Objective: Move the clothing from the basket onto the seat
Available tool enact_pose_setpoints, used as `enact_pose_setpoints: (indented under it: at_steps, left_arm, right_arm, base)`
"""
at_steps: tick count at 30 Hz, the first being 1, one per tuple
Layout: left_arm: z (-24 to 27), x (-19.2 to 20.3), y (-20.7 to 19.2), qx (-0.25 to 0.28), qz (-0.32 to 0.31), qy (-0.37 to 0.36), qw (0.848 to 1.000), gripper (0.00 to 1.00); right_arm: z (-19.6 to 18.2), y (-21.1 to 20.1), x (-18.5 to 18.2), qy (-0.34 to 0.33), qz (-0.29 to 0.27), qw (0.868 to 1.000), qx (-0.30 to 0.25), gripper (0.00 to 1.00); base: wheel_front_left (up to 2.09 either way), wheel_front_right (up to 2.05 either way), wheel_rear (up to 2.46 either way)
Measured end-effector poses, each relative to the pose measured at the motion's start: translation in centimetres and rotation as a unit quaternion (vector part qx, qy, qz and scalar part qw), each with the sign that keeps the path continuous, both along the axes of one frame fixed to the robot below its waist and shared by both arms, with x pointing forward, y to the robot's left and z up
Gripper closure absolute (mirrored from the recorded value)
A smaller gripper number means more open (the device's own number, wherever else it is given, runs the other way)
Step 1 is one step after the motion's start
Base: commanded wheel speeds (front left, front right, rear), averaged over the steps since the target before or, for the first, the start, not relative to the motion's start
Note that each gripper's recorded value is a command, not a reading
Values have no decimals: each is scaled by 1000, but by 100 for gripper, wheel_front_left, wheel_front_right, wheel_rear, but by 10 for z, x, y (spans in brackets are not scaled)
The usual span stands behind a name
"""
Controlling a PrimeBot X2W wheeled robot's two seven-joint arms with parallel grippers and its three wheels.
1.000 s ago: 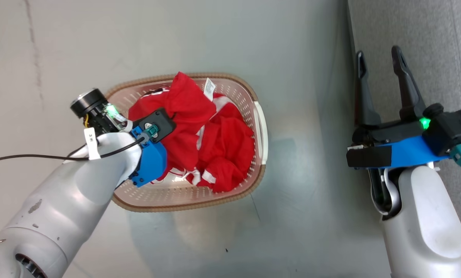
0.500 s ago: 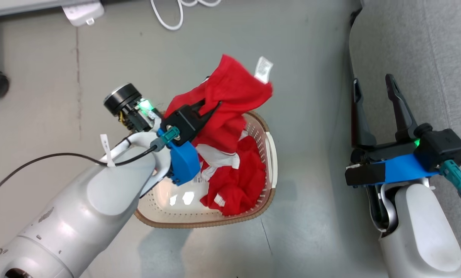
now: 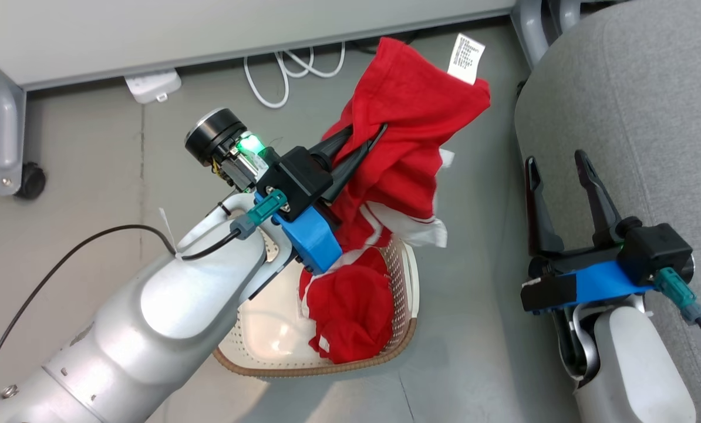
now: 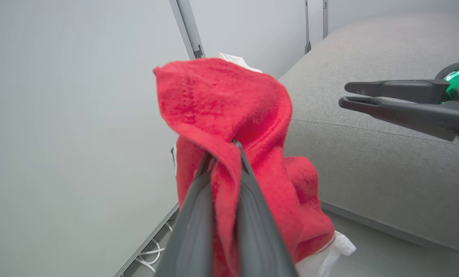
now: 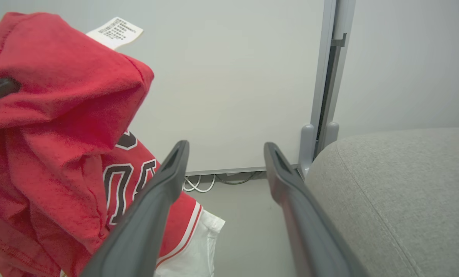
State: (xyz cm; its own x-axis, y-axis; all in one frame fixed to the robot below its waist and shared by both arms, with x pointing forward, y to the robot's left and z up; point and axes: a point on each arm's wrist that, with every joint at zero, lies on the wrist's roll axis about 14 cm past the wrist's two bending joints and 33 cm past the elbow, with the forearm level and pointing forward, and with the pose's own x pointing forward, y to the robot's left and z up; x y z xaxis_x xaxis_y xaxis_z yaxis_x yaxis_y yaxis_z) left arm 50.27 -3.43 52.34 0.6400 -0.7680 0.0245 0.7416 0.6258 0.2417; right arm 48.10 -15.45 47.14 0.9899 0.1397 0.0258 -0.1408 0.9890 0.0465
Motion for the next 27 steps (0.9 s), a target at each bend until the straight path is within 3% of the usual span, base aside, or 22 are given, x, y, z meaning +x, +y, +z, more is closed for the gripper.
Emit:
enact_pose_setpoints:
  at_steps: [11, 27]
  left_arm:
    - [58, -24, -7, -47, 5, -39, 998, 100]
    - [92, -61, 2, -60, 23, -61, 996, 100]
  right_arm:
    - [21, 0, -26, -15, 1, 1000, 0, 0]
    - [31, 8, -71, -19, 12, 1000, 1, 0]
  base:
    - [0, 0, 0]
    - [0, 0, 0]
